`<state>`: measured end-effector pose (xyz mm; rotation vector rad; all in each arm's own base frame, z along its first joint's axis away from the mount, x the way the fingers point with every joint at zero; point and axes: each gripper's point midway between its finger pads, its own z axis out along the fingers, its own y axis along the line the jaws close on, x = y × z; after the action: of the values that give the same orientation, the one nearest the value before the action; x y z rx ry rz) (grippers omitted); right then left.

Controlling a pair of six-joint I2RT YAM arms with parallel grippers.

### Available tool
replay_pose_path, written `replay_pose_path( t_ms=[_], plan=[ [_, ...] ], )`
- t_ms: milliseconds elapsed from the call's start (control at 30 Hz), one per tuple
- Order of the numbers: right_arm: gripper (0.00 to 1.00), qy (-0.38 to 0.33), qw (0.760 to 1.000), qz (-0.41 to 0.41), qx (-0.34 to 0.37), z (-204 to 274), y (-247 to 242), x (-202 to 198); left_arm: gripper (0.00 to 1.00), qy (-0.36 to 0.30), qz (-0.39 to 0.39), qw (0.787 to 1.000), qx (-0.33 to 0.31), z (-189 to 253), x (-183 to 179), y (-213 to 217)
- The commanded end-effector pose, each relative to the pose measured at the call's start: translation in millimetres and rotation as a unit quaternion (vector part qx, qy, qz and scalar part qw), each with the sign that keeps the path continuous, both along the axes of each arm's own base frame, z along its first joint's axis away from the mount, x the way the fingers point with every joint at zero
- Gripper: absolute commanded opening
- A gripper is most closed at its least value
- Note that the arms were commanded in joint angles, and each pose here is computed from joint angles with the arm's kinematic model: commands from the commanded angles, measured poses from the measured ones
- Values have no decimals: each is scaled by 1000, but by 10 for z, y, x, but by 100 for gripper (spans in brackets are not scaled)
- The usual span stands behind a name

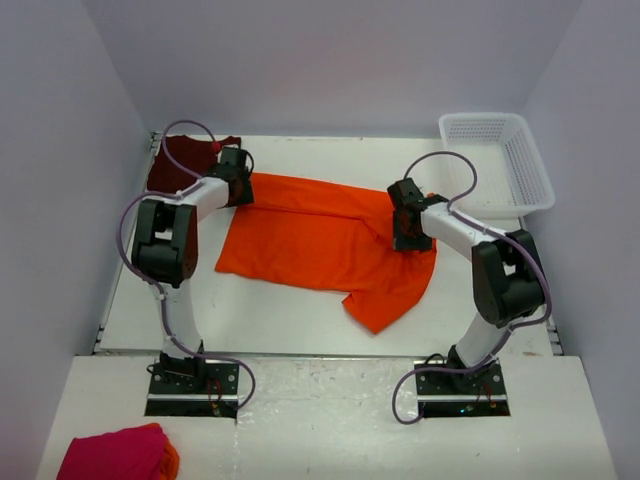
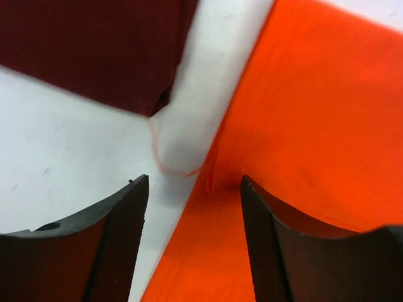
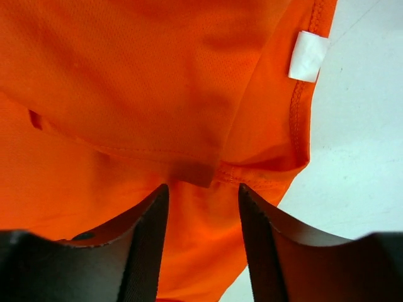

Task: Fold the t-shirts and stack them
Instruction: Fold the flattened tshirt in 1/3 of the way

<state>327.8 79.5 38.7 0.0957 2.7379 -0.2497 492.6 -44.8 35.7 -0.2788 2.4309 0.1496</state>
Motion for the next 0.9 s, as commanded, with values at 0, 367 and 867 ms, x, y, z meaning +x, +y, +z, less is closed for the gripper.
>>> replay_pose_path(
  t_ms=[0, 367, 867],
  plan=[
    [54, -62, 998, -17, -2, 429, 33, 18, 63, -73, 91, 992, 50, 669, -147, 184],
    [63, -146, 989, 0, 4, 1045, 106, 383, 14, -225, -154, 957, -97, 1790, -71, -1032],
    [0, -112, 991, -12, 77, 857, 149, 1275, 0, -69, -249, 948, -185, 496, 672, -1623]
  ],
)
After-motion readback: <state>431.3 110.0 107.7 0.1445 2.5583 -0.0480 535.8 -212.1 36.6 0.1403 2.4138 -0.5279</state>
